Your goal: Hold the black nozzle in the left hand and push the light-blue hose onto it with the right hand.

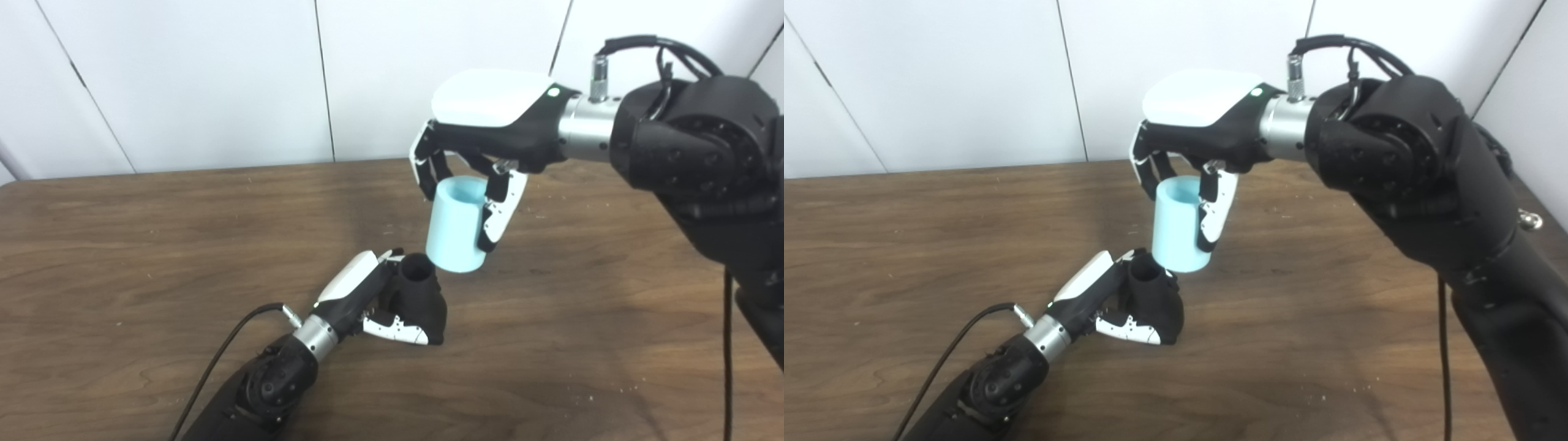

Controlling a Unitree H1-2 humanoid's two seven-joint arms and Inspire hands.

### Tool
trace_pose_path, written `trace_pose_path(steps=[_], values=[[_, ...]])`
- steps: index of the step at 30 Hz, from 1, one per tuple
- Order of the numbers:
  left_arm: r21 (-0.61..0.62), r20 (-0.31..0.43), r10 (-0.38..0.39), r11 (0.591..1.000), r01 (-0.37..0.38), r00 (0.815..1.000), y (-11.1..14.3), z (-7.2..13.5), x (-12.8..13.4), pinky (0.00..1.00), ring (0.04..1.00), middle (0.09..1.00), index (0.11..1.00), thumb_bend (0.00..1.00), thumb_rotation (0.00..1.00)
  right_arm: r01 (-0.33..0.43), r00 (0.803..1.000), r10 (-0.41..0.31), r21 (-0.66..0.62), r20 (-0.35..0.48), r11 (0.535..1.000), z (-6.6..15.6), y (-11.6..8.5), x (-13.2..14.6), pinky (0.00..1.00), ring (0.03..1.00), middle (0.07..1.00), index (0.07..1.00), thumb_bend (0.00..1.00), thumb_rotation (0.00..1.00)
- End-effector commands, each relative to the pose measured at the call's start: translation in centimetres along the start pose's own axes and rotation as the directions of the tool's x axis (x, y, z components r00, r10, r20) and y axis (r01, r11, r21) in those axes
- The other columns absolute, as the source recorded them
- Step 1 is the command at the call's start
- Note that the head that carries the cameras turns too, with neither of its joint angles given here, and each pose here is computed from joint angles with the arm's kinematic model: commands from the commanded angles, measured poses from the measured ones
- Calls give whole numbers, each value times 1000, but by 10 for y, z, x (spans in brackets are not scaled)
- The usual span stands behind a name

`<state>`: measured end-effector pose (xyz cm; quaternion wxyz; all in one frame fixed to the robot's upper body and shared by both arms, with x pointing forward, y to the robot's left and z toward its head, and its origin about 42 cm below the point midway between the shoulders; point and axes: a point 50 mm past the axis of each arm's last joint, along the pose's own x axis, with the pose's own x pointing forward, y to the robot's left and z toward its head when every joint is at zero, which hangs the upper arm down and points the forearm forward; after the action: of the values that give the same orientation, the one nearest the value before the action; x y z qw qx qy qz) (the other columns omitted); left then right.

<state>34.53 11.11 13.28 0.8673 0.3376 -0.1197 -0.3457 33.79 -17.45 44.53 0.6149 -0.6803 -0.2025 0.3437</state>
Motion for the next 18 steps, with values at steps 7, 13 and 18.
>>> trace_pose_path(steps=[7,13,18], values=[[-55,-292,-344,938,343,892,-58,-29,-20,771,798,697,416,615,343,69,998,-70,-45,-9,997,7,-25,-11,99,175,470,481,530,0],[-61,-317,-358,932,358,878,-58,-27,-19,861,836,704,405,612,345,72,997,-72,-44,-4,996,8,-24,-11,99,175,470,481,530,0],[-66,-317,-363,930,361,876,-59,-26,-19,863,841,711,406,612,346,108,994,-108,-46,17,993,11,-22,-11,99,175,470,480,530,0]])
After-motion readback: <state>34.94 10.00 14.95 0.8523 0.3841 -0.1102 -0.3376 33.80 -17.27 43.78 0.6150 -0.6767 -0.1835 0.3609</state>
